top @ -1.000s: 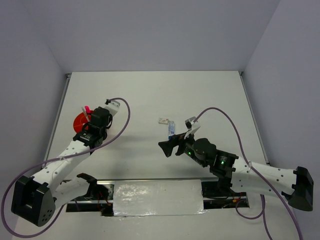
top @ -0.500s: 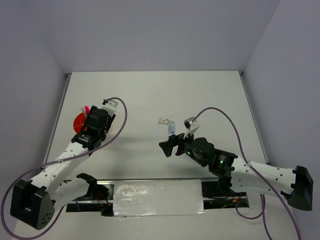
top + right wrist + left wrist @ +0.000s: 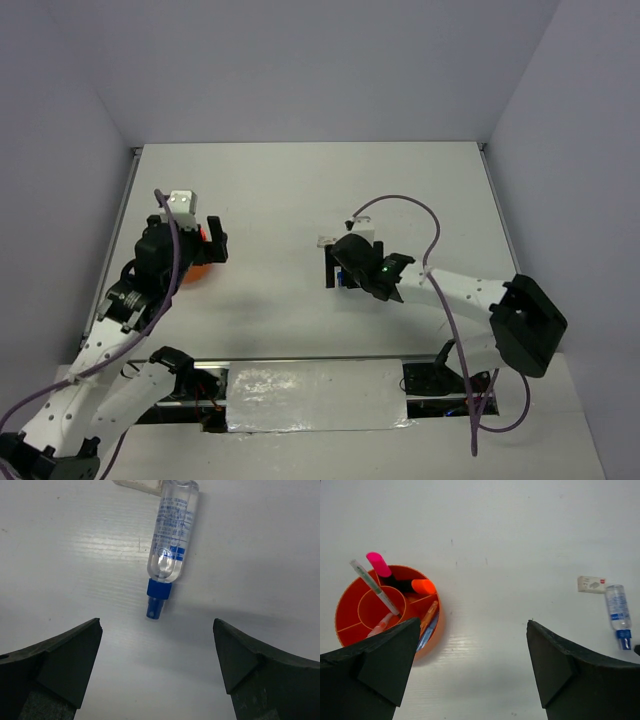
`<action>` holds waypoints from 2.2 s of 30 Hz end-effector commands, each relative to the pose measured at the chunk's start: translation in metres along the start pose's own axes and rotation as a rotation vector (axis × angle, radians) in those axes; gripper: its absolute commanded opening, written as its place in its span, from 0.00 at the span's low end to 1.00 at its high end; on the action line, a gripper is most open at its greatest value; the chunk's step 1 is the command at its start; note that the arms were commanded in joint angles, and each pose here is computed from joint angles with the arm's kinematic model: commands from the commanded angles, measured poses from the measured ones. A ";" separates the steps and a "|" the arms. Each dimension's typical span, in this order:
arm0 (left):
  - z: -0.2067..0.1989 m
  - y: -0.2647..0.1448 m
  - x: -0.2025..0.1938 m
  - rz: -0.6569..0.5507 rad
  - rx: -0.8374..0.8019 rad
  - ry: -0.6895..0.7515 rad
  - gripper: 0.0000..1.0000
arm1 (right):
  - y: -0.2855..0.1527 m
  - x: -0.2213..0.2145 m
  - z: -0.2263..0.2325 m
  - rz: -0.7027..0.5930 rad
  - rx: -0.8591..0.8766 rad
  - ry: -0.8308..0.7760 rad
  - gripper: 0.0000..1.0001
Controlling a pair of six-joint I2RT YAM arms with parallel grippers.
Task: Sort the stationery into containers
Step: Pick up the stationery from the center of the board.
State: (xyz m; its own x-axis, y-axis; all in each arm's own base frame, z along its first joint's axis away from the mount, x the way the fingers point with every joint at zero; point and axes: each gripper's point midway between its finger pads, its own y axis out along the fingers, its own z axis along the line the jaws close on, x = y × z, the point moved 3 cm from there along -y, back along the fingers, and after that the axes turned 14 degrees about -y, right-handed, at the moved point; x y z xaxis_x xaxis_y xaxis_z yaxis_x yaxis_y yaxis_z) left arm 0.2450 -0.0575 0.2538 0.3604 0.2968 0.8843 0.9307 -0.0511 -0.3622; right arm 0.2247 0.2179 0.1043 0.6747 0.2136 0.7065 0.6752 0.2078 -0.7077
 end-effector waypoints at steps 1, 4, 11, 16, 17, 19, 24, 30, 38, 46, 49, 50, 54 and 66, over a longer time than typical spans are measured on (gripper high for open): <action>-0.009 -0.017 -0.002 -0.021 -0.106 -0.069 0.99 | 0.008 0.009 0.001 0.024 -0.045 0.009 0.98; -0.012 -0.027 0.000 -0.059 -0.159 -0.079 0.99 | 0.020 0.005 0.005 0.039 -0.046 0.012 0.95; -0.026 -0.023 -0.009 0.011 -0.236 -0.050 0.99 | 0.058 0.006 0.005 0.090 -0.137 -0.009 0.90; -0.028 -0.023 -0.011 0.028 -0.252 -0.046 0.99 | 0.075 0.007 -0.002 0.130 -0.169 -0.003 0.86; -0.029 -0.024 -0.010 0.024 -0.257 -0.045 0.99 | 0.076 0.006 -0.004 0.137 -0.175 -0.007 0.84; -0.029 -0.024 -0.011 0.022 -0.263 -0.045 0.99 | 0.078 0.005 -0.003 0.145 -0.175 -0.015 0.68; -0.030 -0.025 -0.010 0.021 -0.270 -0.041 0.99 | 0.074 -0.003 -0.001 0.156 -0.132 -0.032 0.34; -0.034 -0.025 -0.012 0.035 -0.295 -0.032 0.99 | 0.045 -0.008 -0.016 0.136 -0.140 -0.041 0.00; -0.096 -0.055 -0.014 0.094 -0.777 0.037 0.99 | -0.047 0.008 0.044 0.127 0.466 -0.259 0.02; -0.112 -0.087 -0.006 -0.181 -1.062 0.339 0.99 | -0.140 0.002 0.057 0.055 0.833 -0.371 0.00; -0.118 -0.093 0.002 -0.206 -1.101 0.498 0.99 | -0.141 -0.009 0.038 0.116 0.695 -0.439 0.00; -0.117 -0.090 0.001 -0.184 -1.081 0.519 0.99 | -0.145 -0.012 0.040 0.114 0.694 -0.463 0.00; -0.137 -0.090 0.001 -0.188 -1.114 0.615 0.99 | -0.154 -0.017 0.039 0.149 0.724 -0.539 0.00; -0.200 -0.126 -0.072 0.321 -1.540 0.701 0.99 | -0.164 0.005 0.051 0.210 0.844 -0.762 0.00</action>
State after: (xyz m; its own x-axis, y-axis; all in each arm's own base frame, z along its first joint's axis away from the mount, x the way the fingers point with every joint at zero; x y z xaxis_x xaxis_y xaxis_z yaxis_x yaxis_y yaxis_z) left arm 0.1503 -0.2642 0.2857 0.1502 -0.3359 0.9298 0.0161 -0.9396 -0.3420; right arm 0.1097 0.2341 0.2090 0.2853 0.7660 0.5761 0.0254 0.5948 -0.8034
